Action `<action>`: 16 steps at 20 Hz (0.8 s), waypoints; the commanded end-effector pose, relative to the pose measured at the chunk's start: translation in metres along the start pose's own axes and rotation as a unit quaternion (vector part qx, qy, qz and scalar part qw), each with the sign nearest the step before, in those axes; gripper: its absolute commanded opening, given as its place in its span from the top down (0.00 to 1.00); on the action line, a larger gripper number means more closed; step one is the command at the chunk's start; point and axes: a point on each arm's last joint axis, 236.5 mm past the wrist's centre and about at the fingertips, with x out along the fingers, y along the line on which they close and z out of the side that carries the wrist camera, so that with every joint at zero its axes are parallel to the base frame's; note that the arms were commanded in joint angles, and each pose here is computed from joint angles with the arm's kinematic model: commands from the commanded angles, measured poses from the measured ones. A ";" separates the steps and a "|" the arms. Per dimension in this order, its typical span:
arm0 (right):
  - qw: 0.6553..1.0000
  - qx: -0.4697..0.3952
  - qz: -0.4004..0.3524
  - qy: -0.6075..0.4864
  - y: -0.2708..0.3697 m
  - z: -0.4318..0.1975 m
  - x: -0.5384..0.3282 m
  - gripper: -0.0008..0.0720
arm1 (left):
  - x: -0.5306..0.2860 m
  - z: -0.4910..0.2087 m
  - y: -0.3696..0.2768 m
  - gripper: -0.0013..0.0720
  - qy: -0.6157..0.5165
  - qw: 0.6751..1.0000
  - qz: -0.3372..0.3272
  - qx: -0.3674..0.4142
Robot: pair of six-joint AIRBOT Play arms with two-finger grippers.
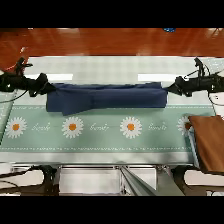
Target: Fold the shirts.
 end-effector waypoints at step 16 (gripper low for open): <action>0.996 0.021 -0.021 -0.084 -0.028 0.078 -0.078 0.43 | -0.093 0.080 0.040 0.29 -0.010 0.999 0.030 -0.037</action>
